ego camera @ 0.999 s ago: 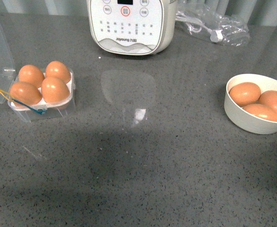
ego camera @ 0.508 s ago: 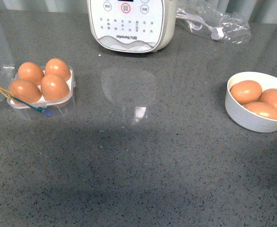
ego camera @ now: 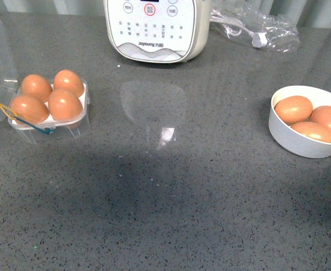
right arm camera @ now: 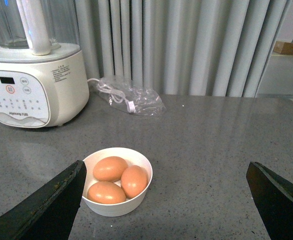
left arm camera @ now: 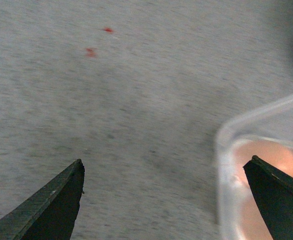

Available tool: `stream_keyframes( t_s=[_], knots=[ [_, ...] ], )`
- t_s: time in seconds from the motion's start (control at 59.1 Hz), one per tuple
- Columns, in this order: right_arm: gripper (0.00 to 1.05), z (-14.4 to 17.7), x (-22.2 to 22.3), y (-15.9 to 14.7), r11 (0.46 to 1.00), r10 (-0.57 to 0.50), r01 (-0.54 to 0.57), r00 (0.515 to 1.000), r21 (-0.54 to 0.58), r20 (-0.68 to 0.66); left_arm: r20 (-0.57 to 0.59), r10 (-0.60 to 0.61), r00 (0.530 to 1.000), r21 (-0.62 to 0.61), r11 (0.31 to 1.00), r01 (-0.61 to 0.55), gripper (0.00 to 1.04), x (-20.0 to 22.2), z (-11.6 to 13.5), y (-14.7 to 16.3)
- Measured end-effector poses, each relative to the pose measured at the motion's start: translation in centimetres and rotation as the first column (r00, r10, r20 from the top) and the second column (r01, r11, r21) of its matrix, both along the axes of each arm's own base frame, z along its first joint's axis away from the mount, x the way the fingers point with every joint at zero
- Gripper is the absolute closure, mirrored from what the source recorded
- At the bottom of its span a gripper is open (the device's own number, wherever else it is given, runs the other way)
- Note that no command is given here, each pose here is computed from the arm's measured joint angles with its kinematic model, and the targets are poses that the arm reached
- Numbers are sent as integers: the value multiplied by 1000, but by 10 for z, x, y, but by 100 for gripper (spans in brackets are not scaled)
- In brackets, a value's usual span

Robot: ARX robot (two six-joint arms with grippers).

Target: Put egg into box

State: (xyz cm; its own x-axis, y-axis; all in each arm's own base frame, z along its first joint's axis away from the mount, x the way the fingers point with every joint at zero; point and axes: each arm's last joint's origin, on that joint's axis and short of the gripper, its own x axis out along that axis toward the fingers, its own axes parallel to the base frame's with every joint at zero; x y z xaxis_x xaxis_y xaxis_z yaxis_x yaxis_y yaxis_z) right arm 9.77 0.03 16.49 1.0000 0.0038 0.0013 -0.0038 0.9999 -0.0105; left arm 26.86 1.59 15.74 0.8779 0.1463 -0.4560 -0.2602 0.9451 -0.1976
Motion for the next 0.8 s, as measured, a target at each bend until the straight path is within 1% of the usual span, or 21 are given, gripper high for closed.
stream_keyframes(
  t_s=[0.034,0.119,0.203,0.288,0.457,0.626,0.643,0.677,0.694,0.711,0.745,0.796],
  knots=[
    [7,0,0,0,1000,0,0,1000,0,0,-2,-18,1000,-21,1000,18,7,0,1,-2],
    [7,0,0,0,1000,0,0,1000,0,0,-20,15,1000,-46,999,-16,7,1,1,0],
    [7,0,0,0,1000,-1,1,1000,0,0,-33,88,996,-56,994,-89,7,-1,0,6],
    [7,0,0,0,1000,0,0,1000,0,0,-19,150,988,-38,988,-151,7,-1,1,12],
    [7,0,0,0,1000,0,0,1000,0,0,73,258,963,30,965,-261,7,-3,14,18],
    [7,0,0,0,1000,0,0,1000,0,0,201,270,942,35,959,-282,7,-17,25,20],
    [7,0,0,0,1000,0,0,1000,0,0,223,227,948,40,970,-242,9,-20,23,22],
    [7,0,0,0,1000,0,0,1000,0,0,300,86,950,60,992,-108,16,-28,21,22],
    [7,0,0,0,1000,0,0,1000,0,0,345,0,939,100,994,-37,22,-35,19,20],
    [7,0,0,0,1000,-1,1,1000,0,0,366,-77,928,133,991,30,25,-41,18,18],
    [7,0,0,0,1000,-2,2,1000,0,0,396,-189,899,191,974,120,34,-53,17,11],
    [7,0,0,0,1000,0,0,1000,0,0,408,-240,881,237,959,152,46,-64,17,5]
  ],
)
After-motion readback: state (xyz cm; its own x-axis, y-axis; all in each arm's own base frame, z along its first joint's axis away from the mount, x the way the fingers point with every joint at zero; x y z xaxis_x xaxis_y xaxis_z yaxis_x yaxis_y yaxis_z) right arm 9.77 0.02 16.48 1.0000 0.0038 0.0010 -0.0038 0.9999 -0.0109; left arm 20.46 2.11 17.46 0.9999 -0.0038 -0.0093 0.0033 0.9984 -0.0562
